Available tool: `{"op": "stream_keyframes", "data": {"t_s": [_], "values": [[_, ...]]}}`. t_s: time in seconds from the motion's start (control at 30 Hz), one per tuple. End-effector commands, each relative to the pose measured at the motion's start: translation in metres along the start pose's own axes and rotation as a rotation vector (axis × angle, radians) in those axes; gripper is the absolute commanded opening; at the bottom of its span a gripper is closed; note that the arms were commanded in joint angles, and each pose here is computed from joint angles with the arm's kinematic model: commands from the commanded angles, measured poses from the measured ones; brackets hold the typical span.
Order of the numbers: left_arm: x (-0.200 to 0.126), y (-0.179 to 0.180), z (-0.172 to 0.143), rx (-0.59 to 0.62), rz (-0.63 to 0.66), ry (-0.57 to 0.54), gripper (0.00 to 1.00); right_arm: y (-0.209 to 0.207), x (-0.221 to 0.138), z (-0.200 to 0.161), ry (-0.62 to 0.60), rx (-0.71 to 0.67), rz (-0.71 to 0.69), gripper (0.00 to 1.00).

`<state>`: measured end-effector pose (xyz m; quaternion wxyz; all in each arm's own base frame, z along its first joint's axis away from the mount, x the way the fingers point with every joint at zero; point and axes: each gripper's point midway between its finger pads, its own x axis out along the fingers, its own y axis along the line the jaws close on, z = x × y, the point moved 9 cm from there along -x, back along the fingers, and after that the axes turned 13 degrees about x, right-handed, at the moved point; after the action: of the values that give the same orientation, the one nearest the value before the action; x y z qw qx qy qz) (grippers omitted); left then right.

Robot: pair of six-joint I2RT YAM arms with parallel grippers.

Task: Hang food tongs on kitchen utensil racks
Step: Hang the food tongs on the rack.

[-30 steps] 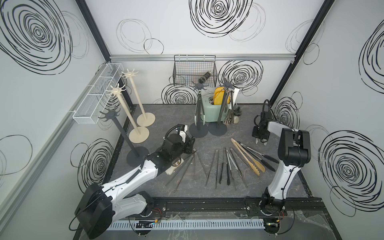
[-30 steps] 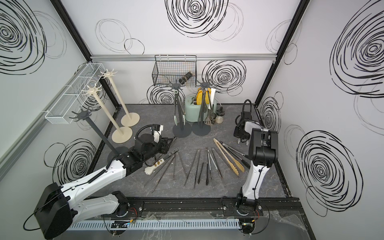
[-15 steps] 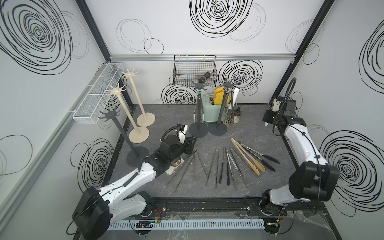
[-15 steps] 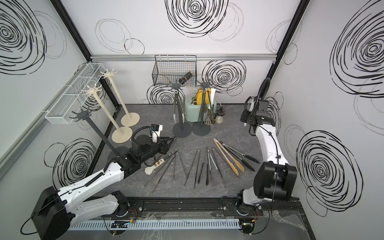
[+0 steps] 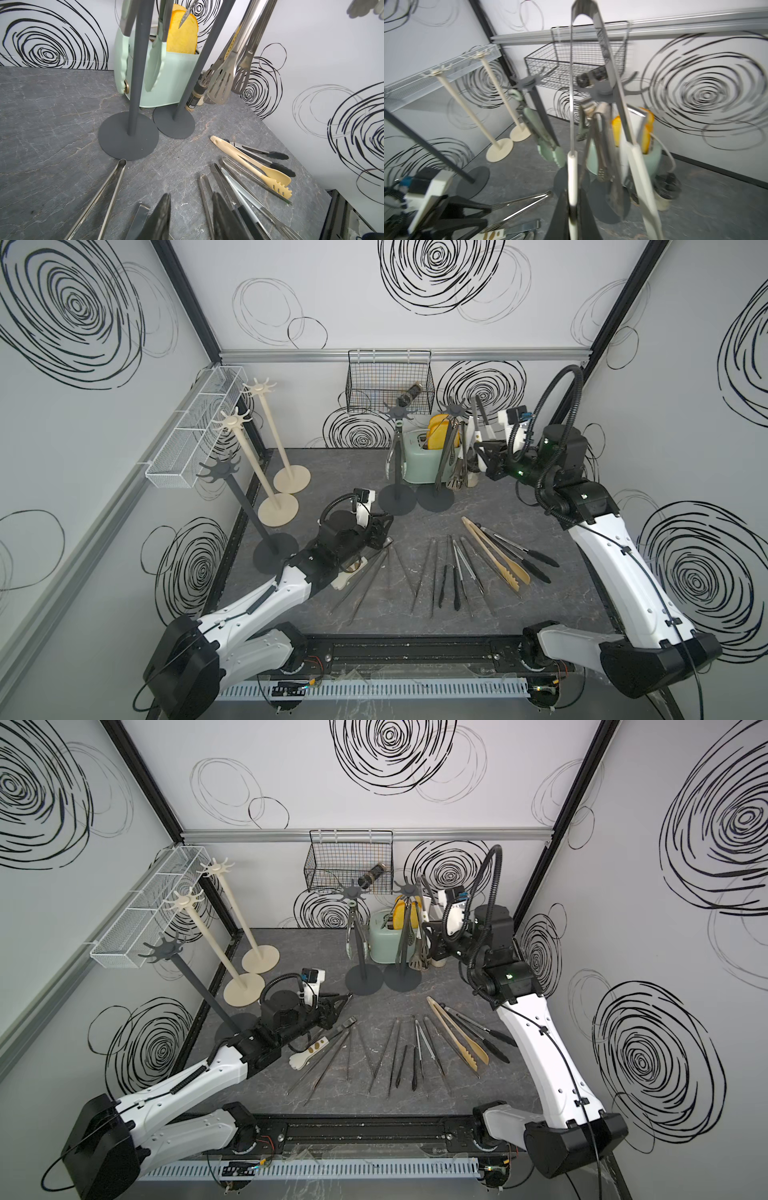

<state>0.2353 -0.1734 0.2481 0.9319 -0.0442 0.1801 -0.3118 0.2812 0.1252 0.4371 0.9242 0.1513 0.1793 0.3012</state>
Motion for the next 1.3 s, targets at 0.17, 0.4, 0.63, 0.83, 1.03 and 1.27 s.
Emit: {"op": "stream_keyframes", "data": {"t_s": [0.17,0.4,0.63,0.83,1.03,1.27], "values": [[-0.005,0.000,0.008,0.002,-0.021,-0.070,0.37,0.034,0.057,-0.010,0.081,0.016,0.182,0.00],[-0.006,0.000,0.007,0.005,-0.021,-0.070,0.37,0.038,0.084,-0.018,0.114,0.038,0.209,0.00],[-0.006,0.000,0.008,0.007,-0.020,-0.075,0.37,0.040,0.084,-0.016,0.099,0.033,0.203,0.00],[-0.006,0.001,0.007,0.005,-0.019,-0.075,0.37,0.041,0.085,-0.017,0.103,0.040,0.209,0.00],[-0.006,0.001,0.007,0.005,-0.020,-0.075,0.37,0.041,0.094,-0.023,0.127,0.053,0.214,0.00],[-0.007,0.001,0.007,0.005,-0.017,-0.076,0.37,0.040,0.105,-0.034,0.157,0.063,0.214,0.00]]}}
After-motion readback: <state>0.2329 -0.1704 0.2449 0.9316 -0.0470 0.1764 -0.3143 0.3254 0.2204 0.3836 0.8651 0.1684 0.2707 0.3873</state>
